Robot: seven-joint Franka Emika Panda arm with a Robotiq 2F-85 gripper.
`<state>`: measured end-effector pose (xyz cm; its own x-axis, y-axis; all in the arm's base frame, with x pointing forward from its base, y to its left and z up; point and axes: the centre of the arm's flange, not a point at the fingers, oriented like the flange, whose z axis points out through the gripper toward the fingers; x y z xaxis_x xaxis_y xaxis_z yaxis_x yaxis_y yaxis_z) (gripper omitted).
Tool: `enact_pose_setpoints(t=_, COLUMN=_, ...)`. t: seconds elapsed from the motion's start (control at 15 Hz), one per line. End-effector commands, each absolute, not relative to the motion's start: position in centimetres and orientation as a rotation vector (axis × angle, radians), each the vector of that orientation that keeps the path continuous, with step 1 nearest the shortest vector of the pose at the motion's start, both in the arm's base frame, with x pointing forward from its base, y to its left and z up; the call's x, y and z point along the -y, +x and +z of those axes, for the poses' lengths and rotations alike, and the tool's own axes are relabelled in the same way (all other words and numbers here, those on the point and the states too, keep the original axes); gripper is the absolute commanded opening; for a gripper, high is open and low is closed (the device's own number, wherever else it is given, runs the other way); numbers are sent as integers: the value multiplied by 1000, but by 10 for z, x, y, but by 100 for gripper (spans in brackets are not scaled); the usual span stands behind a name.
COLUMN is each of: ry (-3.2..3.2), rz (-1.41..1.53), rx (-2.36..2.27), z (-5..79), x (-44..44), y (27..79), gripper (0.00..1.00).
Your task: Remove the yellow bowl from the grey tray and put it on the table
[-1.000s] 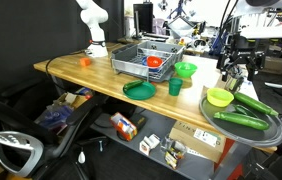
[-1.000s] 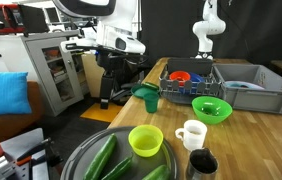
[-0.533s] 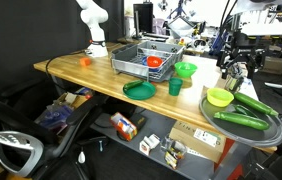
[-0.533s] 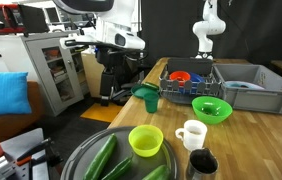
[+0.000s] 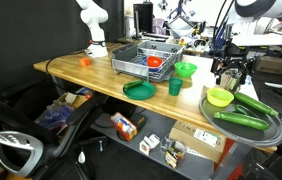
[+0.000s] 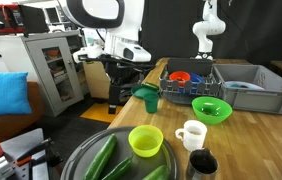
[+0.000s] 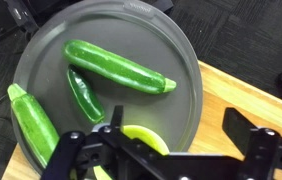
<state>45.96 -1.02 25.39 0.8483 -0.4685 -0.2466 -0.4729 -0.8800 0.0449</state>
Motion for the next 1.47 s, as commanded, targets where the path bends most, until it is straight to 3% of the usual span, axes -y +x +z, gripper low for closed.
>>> enact_pose_setpoints(t=0.0, ry=-3000, rz=312, rx=-775, z=225, x=22, y=488, gripper=100)
enact_pose_setpoints(t=0.73, ry=-2940, rz=234, rx=-843, z=139, x=53, y=529, gripper=100)
enact_pose_setpoints(t=0.8, ry=-2941, rz=233, rx=-844, z=137, x=54, y=531, gripper=94)
enact_pose_setpoints(t=0.87, ry=-2942, rz=234, rx=-845, z=136, x=56, y=532, gripper=77)
enact_pose_setpoints(t=0.93, ry=-2940, rz=234, rx=-845, z=135, x=57, y=533, gripper=67)
enact_pose_setpoints(t=1.4, ry=-2936, rz=242, rx=-817, z=139, x=61, y=540, gripper=16)
